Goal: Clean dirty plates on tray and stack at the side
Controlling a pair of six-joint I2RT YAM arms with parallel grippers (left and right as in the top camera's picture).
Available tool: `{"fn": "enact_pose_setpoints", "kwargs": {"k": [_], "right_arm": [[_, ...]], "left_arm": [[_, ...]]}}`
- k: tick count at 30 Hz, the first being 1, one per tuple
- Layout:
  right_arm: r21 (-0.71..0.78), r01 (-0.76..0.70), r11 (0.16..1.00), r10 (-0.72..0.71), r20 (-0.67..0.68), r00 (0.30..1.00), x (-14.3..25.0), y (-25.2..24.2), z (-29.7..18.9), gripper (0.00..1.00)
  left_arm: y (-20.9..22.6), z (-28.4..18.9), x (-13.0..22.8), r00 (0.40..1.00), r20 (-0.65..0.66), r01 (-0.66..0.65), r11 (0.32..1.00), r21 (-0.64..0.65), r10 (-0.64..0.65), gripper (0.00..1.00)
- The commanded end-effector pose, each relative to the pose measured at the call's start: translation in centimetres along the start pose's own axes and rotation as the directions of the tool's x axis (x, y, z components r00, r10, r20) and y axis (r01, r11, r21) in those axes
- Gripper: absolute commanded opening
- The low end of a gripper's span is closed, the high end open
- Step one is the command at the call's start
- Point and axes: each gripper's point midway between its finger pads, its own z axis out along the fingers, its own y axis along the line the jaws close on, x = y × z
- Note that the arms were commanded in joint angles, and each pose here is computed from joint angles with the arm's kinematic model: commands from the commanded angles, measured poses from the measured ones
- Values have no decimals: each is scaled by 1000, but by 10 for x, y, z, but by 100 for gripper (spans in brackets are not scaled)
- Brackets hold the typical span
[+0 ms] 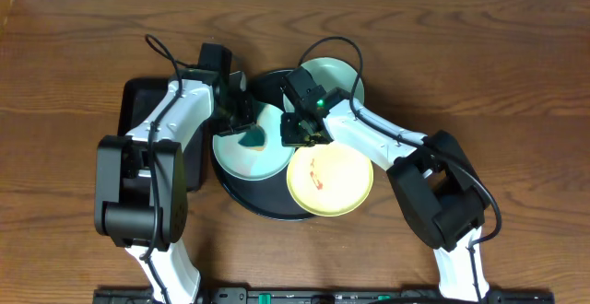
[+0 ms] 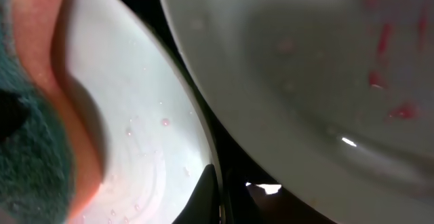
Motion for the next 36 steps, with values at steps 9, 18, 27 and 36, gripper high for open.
{"fn": "enact_pose_setpoints", "kwargs": {"k": [9,18,27,36], "right_arm": [[44,0,999,0,-10,1000,0,-14,7,1],[-45,166,985,-166,1,986,-9,13,-16,1],[63,305,950,-311,124,942,-23,31,-68,1],[451,317,834,-494,357,793,-52,29,-154,1]], "left_arm": [[15,-131,-50,965,247,112,991,-68,-92,7],[88,-181,-44,911,347,292,941,-168,-221,8],[132,-191,-34,881,343,403,897,-179,-327,7],[136,-191,-33,877,342,413,893,-179,-337,7]]}}
